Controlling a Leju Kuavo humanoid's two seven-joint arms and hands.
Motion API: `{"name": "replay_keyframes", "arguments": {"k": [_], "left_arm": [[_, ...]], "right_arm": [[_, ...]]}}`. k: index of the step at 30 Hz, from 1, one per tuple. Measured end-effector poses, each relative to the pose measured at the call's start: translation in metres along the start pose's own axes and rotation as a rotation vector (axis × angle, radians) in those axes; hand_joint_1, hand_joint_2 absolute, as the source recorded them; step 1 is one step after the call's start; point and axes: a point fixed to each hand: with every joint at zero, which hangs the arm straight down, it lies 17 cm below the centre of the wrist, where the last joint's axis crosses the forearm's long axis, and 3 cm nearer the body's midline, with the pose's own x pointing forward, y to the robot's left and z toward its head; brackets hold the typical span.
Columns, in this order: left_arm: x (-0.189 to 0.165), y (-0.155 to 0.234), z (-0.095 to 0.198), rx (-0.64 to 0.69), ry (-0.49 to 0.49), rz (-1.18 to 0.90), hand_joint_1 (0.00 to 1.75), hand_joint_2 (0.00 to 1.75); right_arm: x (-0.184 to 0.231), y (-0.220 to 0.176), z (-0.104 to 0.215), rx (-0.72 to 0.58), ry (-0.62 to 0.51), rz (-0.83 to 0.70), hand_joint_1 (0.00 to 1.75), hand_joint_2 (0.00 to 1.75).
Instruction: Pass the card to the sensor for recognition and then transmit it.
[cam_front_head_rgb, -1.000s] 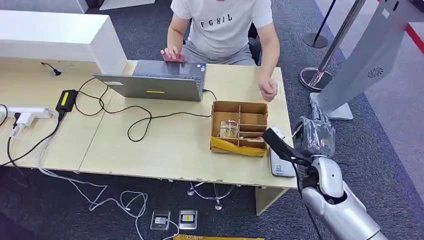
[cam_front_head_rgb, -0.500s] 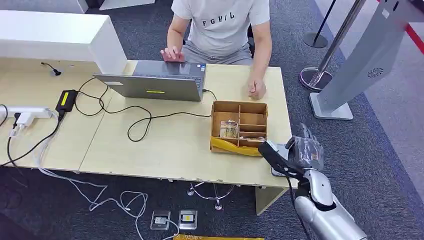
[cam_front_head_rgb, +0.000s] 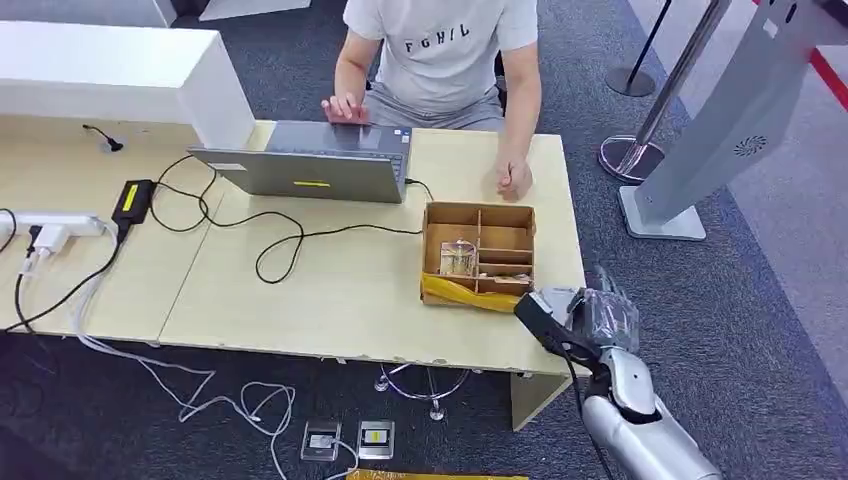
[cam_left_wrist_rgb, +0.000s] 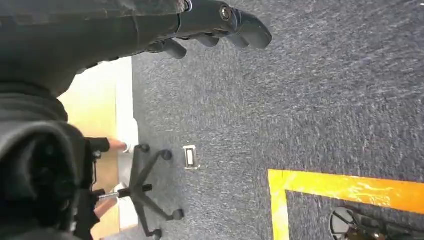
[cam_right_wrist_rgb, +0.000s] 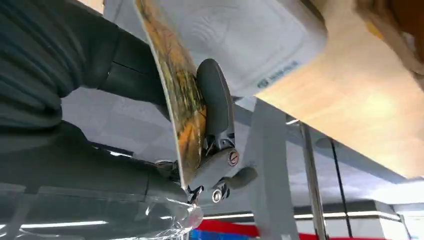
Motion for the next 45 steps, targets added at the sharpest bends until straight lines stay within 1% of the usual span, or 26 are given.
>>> {"name": "replay_keyframes", "arguments": {"k": [5,15,18,20,25,30,36,39,41,45], "left_arm": [[0.0,0.0,0.0,0.001,0.001,-0.003,0.0,0.0],[-0.001,0.0,0.0,0.001,0.0,-0.011,0.0,0.0],[-0.001,0.001,0.0,0.002,-0.002,-0.021,0.0,0.0],[0.0,0.0,0.0,-0.002,-0.01,-0.031,0.0,0.0],[0.002,0.0,0.0,-0.005,-0.028,-0.051,0.0,0.0],[0.002,0.001,0.0,-0.007,-0.037,-0.072,0.0,0.0],[0.002,0.001,0.0,-0.007,-0.041,-0.088,0.0,0.0],[0.003,0.0,0.0,-0.01,-0.048,-0.099,0.0,0.0],[0.004,-0.001,0.0,-0.016,-0.056,-0.107,0.0,0.0],[0.005,-0.001,0.0,-0.018,-0.06,-0.115,0.0,0.0]], "right_arm": [[-0.011,0.006,-0.001,0.013,0.027,-0.005,1.75,1.75],[-0.022,0.006,-0.003,0.015,0.058,-0.02,1.75,1.75],[-0.026,0.003,-0.004,0.012,0.075,-0.037,1.75,1.75],[-0.029,-0.006,-0.006,-0.002,0.092,-0.058,1.75,1.75],[-0.031,-0.044,-0.011,-0.044,0.118,-0.084,1.75,1.75],[-0.024,-0.111,-0.02,-0.139,0.111,-0.102,1.75,1.75],[0.003,-0.194,-0.023,-0.264,0.045,-0.129,1.75,1.75],[0.024,-0.226,-0.024,-0.31,-0.001,-0.164,1.75,1.75],[0.039,-0.235,-0.024,-0.33,-0.041,-0.179,1.75,1.75],[0.067,-0.235,-0.02,-0.343,-0.114,-0.185,1.75,1.75]]}}
